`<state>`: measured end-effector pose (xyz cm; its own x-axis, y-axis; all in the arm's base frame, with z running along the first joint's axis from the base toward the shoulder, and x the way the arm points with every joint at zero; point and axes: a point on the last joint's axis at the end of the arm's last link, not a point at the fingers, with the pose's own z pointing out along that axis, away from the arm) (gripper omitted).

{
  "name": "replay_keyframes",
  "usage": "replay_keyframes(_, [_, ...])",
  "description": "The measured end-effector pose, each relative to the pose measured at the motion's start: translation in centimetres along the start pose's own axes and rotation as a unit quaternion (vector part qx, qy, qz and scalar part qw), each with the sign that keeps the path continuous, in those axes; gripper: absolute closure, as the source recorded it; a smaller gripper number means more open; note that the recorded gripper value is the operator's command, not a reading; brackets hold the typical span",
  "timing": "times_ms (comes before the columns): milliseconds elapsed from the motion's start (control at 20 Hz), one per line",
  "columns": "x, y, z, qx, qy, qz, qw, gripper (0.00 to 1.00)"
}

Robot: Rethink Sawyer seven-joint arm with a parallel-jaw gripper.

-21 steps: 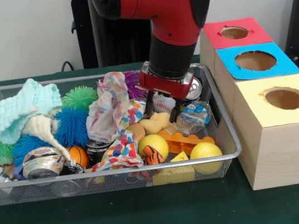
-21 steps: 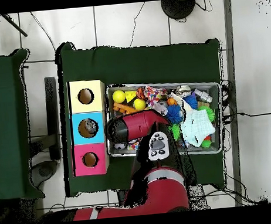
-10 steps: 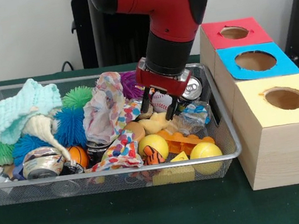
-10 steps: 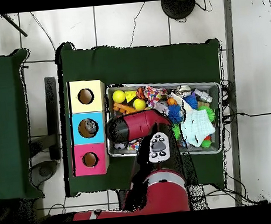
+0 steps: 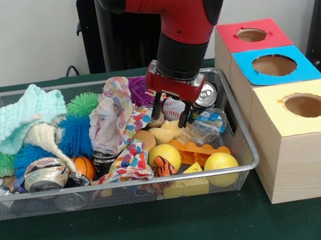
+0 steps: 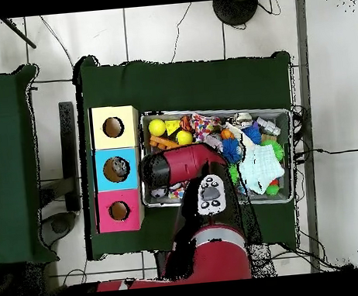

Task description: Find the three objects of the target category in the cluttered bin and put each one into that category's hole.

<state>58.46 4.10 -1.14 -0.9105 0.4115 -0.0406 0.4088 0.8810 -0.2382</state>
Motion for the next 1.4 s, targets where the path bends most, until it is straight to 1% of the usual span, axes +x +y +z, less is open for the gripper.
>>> replay_keyframes(300, [-0.5, 0.1, -1.0, 0.006, 0.01, 0.006, 0.9999, 0.0])
replay_keyframes(550, [-1.0, 0.6, -1.8, 0.004, 0.002, 0.004, 1.0, 0.0])
replay_keyframes(800, [-0.9, 1.1, -2.1, 0.001, 0.001, 0.004, 1.0, 0.0])
replay_keyframes(1200, [-0.5, 1.8, -1.6, -0.002, 0.008, 0.008, 0.9999, 0.0])
replay_keyframes(1300, [-0.2, 2.0, -1.3, -0.001, 0.011, 0.007, 0.9999, 0.0])
replay_keyframes(1400, [0.6, 2.6, -0.6, 0.001, 0.019, 0.003, 0.9998, 0.0])
